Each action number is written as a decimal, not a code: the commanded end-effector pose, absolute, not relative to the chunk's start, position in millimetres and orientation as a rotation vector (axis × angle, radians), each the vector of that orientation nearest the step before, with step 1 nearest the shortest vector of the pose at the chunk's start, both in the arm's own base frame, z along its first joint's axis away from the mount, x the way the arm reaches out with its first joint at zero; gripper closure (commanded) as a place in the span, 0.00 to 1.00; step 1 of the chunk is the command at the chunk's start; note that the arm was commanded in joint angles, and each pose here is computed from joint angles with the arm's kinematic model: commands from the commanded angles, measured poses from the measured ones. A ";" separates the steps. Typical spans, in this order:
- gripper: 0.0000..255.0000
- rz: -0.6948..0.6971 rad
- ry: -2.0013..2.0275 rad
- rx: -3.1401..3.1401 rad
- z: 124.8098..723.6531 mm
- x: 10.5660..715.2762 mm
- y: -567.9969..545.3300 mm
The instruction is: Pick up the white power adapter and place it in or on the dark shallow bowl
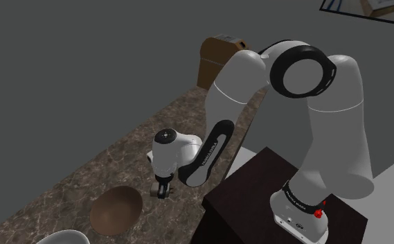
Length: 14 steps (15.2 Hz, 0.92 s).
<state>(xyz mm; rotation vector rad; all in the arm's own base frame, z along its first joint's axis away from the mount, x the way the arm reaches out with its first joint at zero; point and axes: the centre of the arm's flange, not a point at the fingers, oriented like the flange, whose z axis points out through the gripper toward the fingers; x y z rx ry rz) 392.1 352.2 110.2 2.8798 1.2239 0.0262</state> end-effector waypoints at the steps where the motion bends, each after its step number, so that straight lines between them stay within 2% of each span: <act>1: 1.00 0.020 1.224 2.879 109.0 391.0 351.6; 4: 1.00 0.020 1.224 2.879 108.5 391.0 351.8; 14: 1.00 0.020 1.224 2.879 161.4 391.0 351.8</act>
